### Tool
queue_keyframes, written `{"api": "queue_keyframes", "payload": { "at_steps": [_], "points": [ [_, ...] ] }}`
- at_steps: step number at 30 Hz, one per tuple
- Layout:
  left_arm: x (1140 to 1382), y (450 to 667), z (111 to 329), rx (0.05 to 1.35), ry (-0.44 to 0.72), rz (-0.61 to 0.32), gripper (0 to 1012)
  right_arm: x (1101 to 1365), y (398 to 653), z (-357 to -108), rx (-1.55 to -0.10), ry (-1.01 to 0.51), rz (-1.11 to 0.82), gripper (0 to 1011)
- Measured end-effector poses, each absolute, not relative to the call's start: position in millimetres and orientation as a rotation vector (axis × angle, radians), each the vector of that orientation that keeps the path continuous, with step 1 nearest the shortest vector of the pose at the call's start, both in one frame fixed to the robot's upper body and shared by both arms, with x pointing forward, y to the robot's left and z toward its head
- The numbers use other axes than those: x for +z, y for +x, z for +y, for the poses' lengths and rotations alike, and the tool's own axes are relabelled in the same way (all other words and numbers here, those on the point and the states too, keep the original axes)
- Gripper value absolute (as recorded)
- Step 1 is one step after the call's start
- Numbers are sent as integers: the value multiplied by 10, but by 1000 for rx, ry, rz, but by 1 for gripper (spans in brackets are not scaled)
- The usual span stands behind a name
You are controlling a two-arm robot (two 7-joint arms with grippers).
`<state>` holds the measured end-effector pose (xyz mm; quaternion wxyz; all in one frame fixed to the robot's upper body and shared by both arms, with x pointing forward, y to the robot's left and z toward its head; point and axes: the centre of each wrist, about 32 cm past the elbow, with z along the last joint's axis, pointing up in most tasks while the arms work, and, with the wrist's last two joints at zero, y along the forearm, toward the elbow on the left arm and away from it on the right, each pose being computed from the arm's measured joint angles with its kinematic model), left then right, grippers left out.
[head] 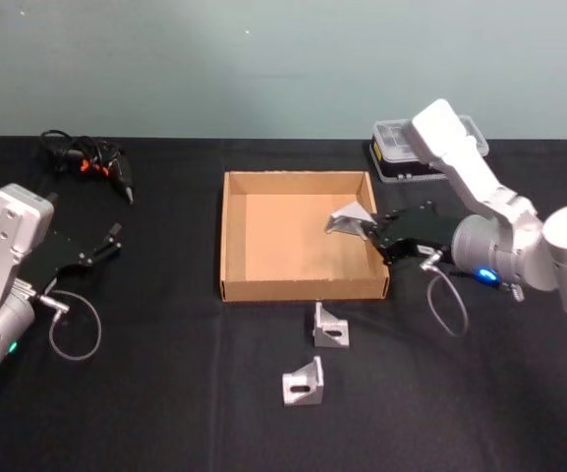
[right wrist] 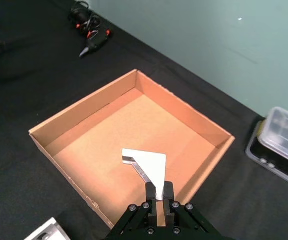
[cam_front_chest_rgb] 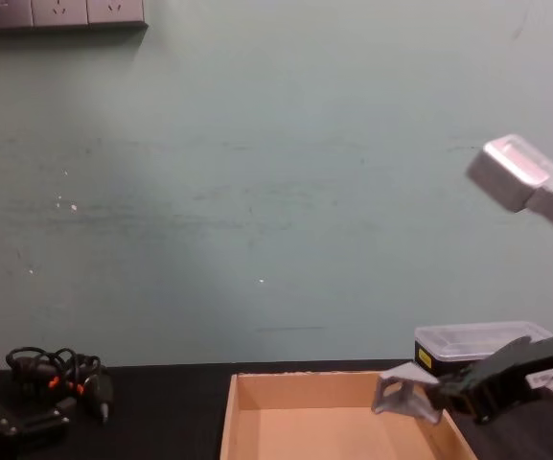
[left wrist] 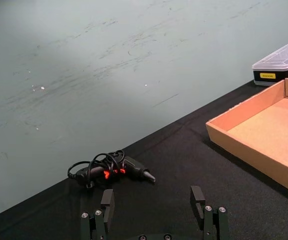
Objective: Use one hand to pick up the angle iron from the table and place it into the box.
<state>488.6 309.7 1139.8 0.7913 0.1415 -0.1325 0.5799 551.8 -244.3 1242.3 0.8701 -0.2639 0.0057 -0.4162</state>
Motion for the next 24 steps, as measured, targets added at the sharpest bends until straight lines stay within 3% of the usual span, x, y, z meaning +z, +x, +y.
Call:
{"api": "queue_keyframes", "payload": {
  "at_steps": [10,24],
  "points": [
    [11398,4886,3097,1248,304,-285,1000,12264,5679,-2295,-835,-634,22,86],
    [11398,4886,3097,1248,304,-285,1000,12153,5701,-2267,-828,-660,22,86]
  ]
}}
